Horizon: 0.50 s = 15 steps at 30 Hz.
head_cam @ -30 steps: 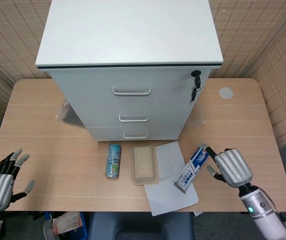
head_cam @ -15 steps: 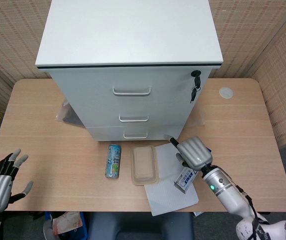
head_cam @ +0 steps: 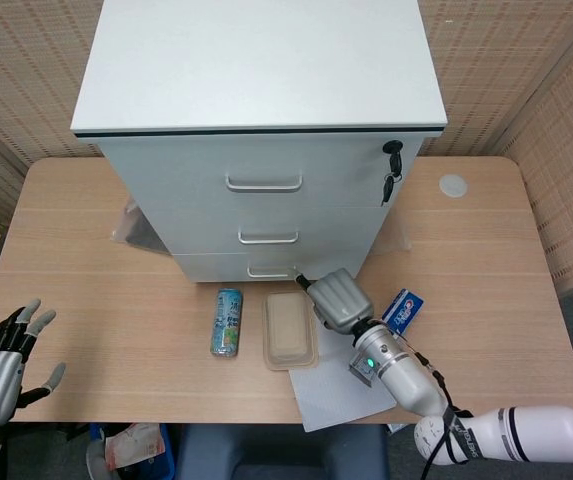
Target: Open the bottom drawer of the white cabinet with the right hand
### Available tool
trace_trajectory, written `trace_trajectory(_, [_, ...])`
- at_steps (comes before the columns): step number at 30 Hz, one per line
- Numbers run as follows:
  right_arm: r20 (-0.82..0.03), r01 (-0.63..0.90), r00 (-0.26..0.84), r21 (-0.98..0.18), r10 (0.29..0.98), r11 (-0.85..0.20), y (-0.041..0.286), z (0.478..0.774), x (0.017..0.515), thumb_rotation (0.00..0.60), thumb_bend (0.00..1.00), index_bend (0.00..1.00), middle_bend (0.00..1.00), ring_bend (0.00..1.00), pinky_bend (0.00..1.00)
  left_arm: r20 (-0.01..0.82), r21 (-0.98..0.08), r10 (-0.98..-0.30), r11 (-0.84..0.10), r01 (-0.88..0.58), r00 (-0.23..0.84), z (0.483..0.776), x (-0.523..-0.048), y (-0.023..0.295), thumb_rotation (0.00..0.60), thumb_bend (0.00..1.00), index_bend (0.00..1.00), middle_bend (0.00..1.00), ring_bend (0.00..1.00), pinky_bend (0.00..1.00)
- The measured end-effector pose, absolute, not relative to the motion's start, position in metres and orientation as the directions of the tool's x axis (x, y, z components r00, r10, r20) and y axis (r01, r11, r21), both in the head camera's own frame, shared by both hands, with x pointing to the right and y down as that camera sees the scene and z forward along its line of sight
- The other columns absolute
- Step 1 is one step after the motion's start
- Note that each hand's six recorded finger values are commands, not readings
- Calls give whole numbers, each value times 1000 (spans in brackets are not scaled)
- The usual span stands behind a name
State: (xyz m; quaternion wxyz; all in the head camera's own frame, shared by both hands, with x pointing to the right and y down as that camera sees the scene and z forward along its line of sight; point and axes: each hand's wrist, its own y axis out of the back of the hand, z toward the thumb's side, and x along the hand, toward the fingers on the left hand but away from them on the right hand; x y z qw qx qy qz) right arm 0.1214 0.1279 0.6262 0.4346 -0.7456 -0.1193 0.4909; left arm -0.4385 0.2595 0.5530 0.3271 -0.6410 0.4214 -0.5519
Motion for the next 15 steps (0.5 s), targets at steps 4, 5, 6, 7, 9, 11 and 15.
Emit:
trace_trajectory(4, [-639, -264, 476, -760, 604, -594, 127, 633, 116, 600, 470, 75, 917, 935, 727, 437, -882, -899, -436, -178, 34, 554, -439, 261, 600, 309, 132, 46, 61, 114])
trace_trajectory(5, [-642, -267, 473, -757, 604, -596, 126, 634, 115, 600, 470, 75, 917, 934, 728, 439, -881, -898, -437, -178, 34, 555, -439, 262, 600, 309, 132, 45, 61, 114])
trace_trajectory(6, [-645, -269, 468, -755, 603, -598, 126, 636, 114, 600, 470, 75, 917, 934, 728, 439, -881, -898, -438, -179, 34, 555, -439, 262, 600, 309, 132, 46, 61, 114])
trace_trajectory(7, [-648, -271, 464, -753, 604, -600, 125, 638, 113, 600, 470, 75, 917, 934, 728, 440, -881, -898, -438, -179, 33, 555, -439, 262, 600, 309, 132, 46, 61, 114])
trace_trajectory(9, [-653, -277, 453, -750, 606, -601, 124, 641, 113, 600, 470, 75, 917, 934, 727, 440, -881, -898, -438, -179, 31, 555, -440, 262, 600, 309, 132, 46, 61, 114])
trace_trajectory(11, [-659, -280, 447, -746, 606, -604, 123, 643, 112, 600, 470, 75, 917, 935, 727, 440, -881, -898, -438, -179, 30, 556, -441, 262, 600, 309, 132, 46, 61, 114])
trace_trajectory(15, [-670, -288, 433, -736, 603, -613, 122, 648, 112, 600, 470, 75, 917, 935, 727, 442, -880, -897, -440, -179, 32, 557, -440, 263, 600, 309, 132, 46, 61, 114])
